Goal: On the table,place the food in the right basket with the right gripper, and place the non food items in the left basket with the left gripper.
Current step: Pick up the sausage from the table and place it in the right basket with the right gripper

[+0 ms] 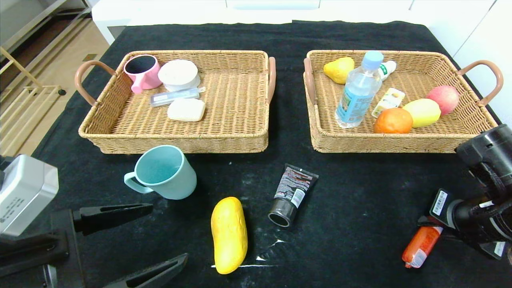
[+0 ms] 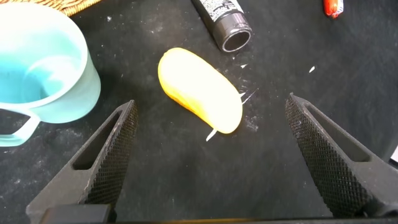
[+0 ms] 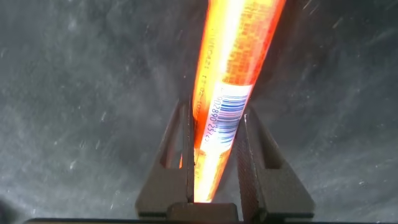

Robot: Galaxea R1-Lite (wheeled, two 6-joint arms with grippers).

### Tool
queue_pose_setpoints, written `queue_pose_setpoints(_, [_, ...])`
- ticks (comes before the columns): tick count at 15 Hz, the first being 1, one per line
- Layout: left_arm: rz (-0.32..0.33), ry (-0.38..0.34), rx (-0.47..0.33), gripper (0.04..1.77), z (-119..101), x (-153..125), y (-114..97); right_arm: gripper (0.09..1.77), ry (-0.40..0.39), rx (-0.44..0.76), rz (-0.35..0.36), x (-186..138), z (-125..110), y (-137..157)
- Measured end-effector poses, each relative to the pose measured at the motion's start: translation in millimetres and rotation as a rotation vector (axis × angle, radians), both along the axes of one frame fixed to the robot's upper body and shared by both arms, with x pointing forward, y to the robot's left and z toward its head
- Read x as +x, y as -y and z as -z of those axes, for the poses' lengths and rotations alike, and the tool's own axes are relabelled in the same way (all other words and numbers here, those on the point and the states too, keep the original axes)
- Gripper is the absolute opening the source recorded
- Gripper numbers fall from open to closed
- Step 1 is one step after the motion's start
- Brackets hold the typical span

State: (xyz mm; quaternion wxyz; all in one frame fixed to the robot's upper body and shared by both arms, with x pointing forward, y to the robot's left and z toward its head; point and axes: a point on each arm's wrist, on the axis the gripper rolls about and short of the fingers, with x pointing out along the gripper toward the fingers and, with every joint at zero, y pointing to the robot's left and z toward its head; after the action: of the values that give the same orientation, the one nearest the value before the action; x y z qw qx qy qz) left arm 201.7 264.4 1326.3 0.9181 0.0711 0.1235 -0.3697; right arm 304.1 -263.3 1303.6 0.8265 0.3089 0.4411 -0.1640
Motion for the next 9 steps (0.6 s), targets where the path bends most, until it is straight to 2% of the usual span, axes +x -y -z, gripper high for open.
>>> queue_pose_setpoints(7, [0.008,0.010,-0.009,1.72,-2,-2,-1,0.48,0.056,-0.010,-0.036,-20,-23,6])
queue_pose_setpoints(9, [0.008,0.013,-0.011,1.72,-2,-3,-1,0.48,0.094,-0.024,-0.060,-23,-34,8])
